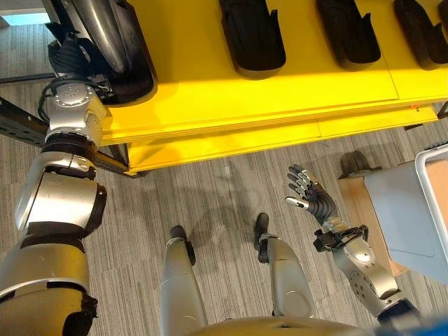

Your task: Move parts from the plastic box to the shelf.

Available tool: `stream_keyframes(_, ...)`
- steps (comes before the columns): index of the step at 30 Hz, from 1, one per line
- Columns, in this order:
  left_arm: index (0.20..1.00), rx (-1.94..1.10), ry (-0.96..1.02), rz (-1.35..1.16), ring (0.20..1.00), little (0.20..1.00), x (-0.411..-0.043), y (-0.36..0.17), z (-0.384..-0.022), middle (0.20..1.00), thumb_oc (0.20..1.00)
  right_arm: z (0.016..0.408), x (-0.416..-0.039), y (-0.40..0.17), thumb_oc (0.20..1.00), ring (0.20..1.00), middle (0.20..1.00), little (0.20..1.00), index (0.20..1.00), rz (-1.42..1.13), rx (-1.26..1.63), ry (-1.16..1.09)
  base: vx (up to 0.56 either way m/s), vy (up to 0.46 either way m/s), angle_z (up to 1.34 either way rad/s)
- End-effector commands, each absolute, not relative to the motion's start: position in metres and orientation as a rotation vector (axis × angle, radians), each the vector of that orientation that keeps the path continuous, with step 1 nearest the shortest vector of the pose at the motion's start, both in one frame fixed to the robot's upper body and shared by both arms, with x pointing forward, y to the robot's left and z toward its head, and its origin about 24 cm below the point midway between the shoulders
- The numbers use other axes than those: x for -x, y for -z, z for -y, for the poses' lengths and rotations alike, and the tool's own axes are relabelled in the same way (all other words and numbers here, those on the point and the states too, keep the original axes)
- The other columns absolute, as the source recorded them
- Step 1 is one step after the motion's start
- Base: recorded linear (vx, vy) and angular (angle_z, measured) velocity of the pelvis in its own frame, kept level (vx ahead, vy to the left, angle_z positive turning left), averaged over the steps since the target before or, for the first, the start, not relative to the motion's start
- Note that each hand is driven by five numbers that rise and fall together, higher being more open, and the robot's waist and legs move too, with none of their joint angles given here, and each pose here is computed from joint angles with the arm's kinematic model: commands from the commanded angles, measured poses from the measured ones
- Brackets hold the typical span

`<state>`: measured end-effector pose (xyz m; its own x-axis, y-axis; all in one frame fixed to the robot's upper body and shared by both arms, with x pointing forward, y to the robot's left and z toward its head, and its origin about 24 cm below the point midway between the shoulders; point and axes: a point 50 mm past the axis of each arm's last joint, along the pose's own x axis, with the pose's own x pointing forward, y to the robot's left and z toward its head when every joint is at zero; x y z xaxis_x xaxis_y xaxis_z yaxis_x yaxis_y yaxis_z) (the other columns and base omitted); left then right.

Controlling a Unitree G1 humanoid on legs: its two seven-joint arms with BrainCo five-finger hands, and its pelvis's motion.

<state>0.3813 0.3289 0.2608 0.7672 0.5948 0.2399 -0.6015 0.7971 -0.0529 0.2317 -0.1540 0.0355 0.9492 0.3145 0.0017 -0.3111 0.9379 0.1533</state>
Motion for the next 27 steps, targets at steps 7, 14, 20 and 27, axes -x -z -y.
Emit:
stream_keyframes(7,0.2,0.012,-0.664,0.343,0.2,0.2,-0.375,-0.286,-0.338,0.2,0.2,0.163,-0.226,-0.041,1.0,1.0,1.0,1.0,1.0,0.002,-0.165,-0.327,0.0,0.03,-0.05)
stream_keyframes(14,0.2,-0.076,-0.676,0.338,0.2,0.2,-0.373,-0.295,-0.341,0.2,0.2,0.165,-0.222,-0.039,1.0,1.0,1.0,1.0,1.0,-0.009,-0.166,-0.337,0.01,0.018,-0.04)
stream_keyframes(20,0.2,-0.097,-0.675,0.355,0.2,0.2,-0.372,-0.303,-0.34,0.2,0.2,0.167,-0.222,-0.04,1.0,1.0,1.0,1.0,1.0,-0.008,-0.171,-0.338,0.0,0.005,-0.01)
stream_keyframes(27,0.2,-0.088,-0.688,0.371,0.2,0.2,-0.37,-0.308,-0.343,0.2,0.2,0.17,-0.22,-0.039,1.0,1.0,1.0,1.0,1.0,-0.012,-0.165,-0.339,0.0,0.008,-0.04)
